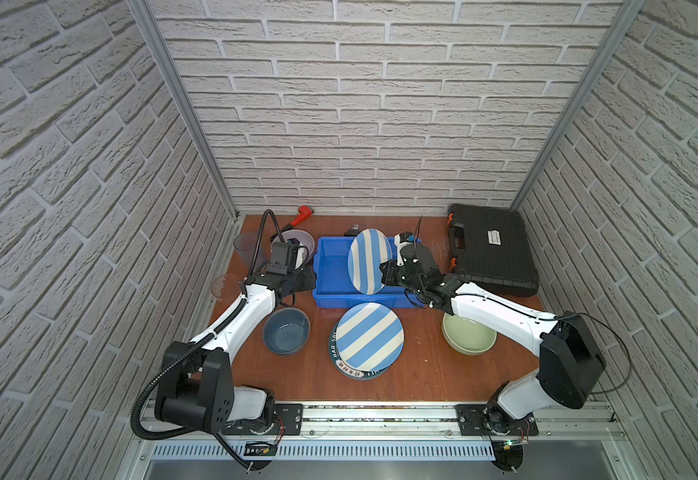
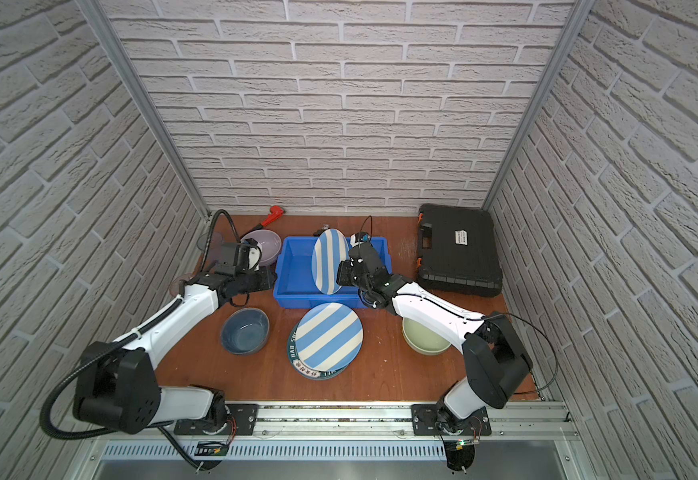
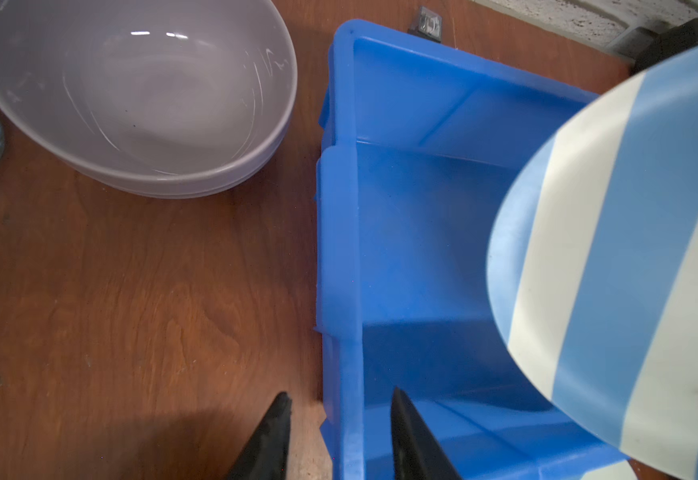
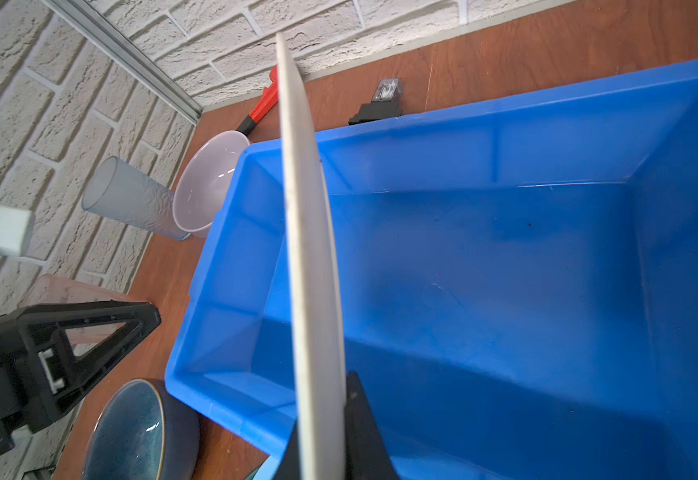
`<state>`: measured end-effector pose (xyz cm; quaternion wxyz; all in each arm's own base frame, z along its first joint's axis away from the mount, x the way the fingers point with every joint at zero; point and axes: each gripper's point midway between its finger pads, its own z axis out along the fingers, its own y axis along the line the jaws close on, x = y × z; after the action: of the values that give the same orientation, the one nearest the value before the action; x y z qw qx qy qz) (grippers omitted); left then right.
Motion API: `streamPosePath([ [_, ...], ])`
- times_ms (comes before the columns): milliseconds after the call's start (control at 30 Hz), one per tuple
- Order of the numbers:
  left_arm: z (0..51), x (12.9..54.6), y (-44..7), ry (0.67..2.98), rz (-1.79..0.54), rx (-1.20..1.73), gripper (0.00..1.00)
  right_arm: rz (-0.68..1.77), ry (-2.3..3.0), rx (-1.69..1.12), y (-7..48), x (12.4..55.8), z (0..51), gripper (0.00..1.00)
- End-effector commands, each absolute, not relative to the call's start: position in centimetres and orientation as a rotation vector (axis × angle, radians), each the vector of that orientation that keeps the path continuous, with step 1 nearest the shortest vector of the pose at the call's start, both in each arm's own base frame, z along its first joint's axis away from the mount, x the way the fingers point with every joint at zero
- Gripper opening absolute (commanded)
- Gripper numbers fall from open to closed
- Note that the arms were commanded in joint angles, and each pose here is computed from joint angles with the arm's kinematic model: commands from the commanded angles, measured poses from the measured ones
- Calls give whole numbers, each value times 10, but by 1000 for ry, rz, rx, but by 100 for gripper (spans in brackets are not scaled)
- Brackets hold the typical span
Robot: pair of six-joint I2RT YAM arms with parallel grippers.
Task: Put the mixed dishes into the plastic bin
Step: 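Carry the upright plate over the blue bin with the right gripper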
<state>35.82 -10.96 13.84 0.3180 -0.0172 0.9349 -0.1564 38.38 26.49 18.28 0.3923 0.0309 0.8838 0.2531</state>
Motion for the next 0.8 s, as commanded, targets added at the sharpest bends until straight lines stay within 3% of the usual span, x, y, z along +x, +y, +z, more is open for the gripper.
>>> streamPosePath([
  [0, 148, 375, -116, 2410, -439, -9, 37, 756, 2131, 79, 284, 400, 215, 6],
  [400, 117, 386, -129, 2520, -413, 37, 23, 940, 2183, 93, 319, 425, 176, 6],
  [767, 112, 386, -136, 2542, -420, 55, 14, 967, 2273, 124, 329, 430, 134, 6],
])
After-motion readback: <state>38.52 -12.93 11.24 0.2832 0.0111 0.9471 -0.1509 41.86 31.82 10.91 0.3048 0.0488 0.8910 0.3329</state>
